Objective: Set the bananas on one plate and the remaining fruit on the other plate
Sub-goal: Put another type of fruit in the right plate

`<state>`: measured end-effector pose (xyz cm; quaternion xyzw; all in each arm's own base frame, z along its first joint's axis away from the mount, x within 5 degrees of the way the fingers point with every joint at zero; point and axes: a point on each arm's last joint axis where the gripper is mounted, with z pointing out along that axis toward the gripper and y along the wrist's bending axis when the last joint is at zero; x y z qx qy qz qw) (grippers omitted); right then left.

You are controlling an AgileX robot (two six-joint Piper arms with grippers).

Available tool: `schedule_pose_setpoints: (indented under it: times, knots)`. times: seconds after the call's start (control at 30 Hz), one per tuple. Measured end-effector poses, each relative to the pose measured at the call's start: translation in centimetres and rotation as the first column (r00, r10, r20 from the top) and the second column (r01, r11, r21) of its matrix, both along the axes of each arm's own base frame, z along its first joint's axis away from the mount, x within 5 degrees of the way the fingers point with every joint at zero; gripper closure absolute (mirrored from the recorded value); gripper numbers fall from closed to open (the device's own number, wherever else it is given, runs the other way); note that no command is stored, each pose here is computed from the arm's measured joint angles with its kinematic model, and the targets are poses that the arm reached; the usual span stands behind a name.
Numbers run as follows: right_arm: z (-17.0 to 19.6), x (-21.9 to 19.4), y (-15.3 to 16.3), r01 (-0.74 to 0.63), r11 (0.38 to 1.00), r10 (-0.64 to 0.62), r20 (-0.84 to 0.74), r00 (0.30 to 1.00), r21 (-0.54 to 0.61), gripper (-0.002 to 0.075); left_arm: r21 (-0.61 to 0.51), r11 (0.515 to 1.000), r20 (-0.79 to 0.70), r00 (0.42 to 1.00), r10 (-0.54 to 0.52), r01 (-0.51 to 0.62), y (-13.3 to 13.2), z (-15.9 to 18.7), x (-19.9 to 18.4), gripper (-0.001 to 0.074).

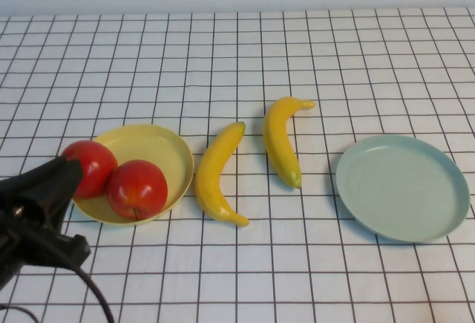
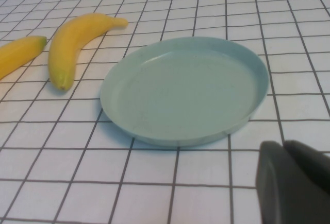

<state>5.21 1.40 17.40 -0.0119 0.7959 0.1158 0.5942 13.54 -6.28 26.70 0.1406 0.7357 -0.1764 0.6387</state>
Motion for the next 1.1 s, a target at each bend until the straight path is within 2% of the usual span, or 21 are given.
schedule_pose_setpoints:
  times: [0.13,0.37,0.5,0.7,0.8,0.87,1.0,1.1]
  knots:
    - [0.0,0.0,0.0,0.0,1.0,0.0,0.0,1.0,0.0,0.0743,-0.033,0.998,-0.047,0.998,0.051,-0.053,1.2,0.4,-1.8,0.0715]
    - [0.0,0.0,0.0,0.0,1.0,0.0,0.0,1.0,0.0,0.0743,0.008,0.992,-0.146,0.981,0.125,-0.126,2.7,-0.2,-3.8,0.0734]
    - [0.0,0.0,0.0,0.0,1.0,0.0,0.0,1.0,0.0,0.0743,0.007,0.989,-0.141,0.979,0.148,-0.148,3.5,-0.3,-5.1,0.0734]
    - [0.0,0.0,0.0,0.0,1.0,0.0,0.0,1.0,0.0,0.0743,0.004,0.985,-0.067,0.983,0.172,-0.172,4.7,-2.5,-7.2,0.0734]
    - [0.0,0.0,0.0,0.0,1.0,0.0,0.0,1.0,0.0,0.0743,-0.051,0.971,-0.062,0.972,0.228,-0.231,5.5,-3.8,-8.3,0.0734]
    - [0.0,0.0,0.0,0.0,1.0,0.0,0.0,1.0,0.0,0.0743,-0.049,0.96,-0.073,0.959,0.272,-0.276,5.9,-4.7,-8.6,0.0734]
    - [0.0,0.0,0.0,0.0,1.0,0.0,0.001,1.0,0.0,0.0743,0.102,0.941,-0.034,0.944,0.328,-0.323,6.1,-5.3,-8.8,0.0734]
    - [-0.1,0.0,0.0,0.0,1.0,0.0,-0.001,1.0,0.0,0.0743,0.176,0.927,-0.018,0.94,0.34,-0.332,6.0,-6.1,-8.7,0.0734]
